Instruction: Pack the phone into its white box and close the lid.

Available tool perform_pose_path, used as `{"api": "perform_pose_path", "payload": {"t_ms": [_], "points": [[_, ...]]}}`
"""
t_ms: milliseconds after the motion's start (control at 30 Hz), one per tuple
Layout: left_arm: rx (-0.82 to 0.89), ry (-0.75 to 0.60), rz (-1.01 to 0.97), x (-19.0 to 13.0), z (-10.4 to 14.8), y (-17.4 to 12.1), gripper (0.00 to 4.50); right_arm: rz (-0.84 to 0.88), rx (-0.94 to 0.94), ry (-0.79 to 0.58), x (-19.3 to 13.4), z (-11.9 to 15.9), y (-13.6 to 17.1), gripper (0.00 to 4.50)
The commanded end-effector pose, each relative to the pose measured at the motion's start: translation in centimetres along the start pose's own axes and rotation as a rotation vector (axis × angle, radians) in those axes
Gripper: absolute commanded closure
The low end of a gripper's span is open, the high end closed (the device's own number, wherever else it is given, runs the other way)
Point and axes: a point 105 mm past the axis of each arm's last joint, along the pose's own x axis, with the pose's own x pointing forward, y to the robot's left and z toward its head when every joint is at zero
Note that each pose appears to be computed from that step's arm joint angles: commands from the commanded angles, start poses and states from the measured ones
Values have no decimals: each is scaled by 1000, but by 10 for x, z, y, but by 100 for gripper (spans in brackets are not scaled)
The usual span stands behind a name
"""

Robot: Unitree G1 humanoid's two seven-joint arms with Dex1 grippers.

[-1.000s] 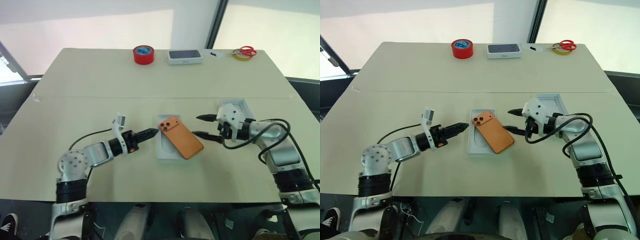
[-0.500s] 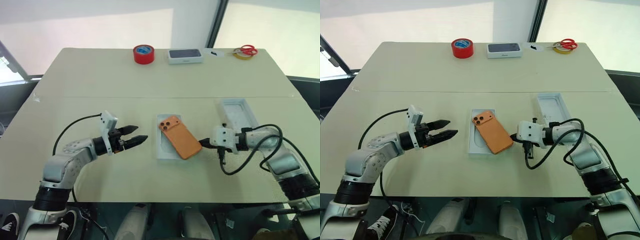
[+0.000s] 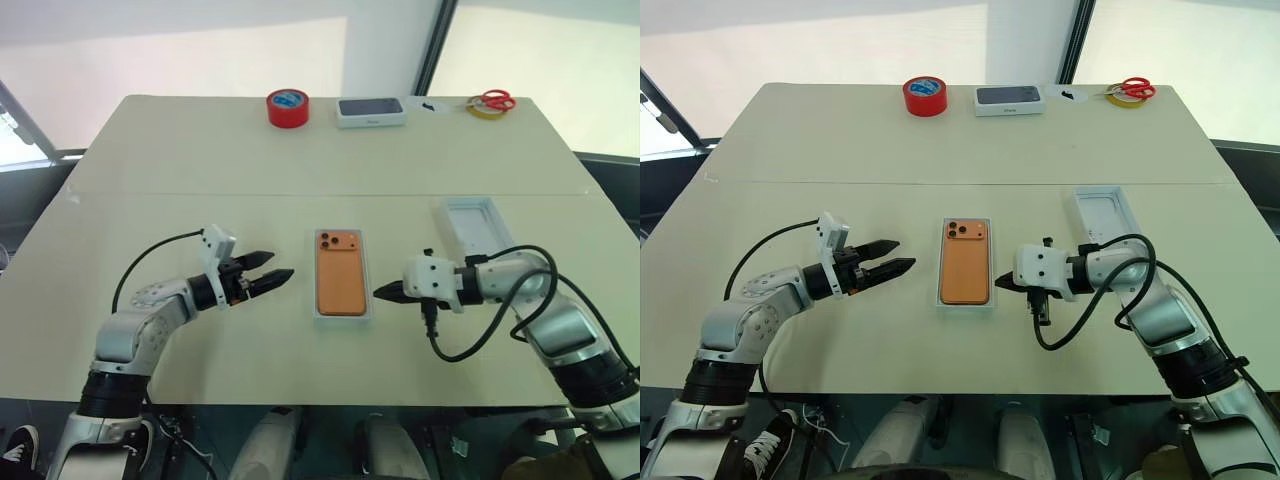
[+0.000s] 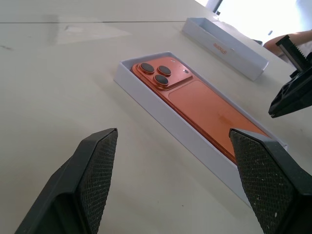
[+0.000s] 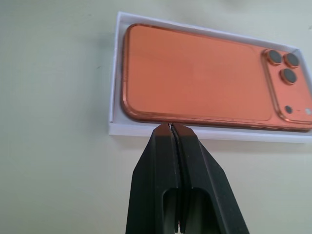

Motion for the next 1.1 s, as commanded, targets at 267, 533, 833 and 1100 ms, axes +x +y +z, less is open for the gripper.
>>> {"api": "perform_pose_path", "payload": {"t_ms": [267,533,833,1100], "points": [[143,124,75,5,-15,11,154,-150,-67,60,-9,-19,-27,450],[382,228,62,43,-24,4,445,-170,-99,79,11,-25,-26,450],[346,337,-124,79,-47,-31,445,-189,-107,76,17,-23,-31,450],[359,299,-193,125,-33,-41,445,-206,-115,159,-3,-43,-38,450]]}}
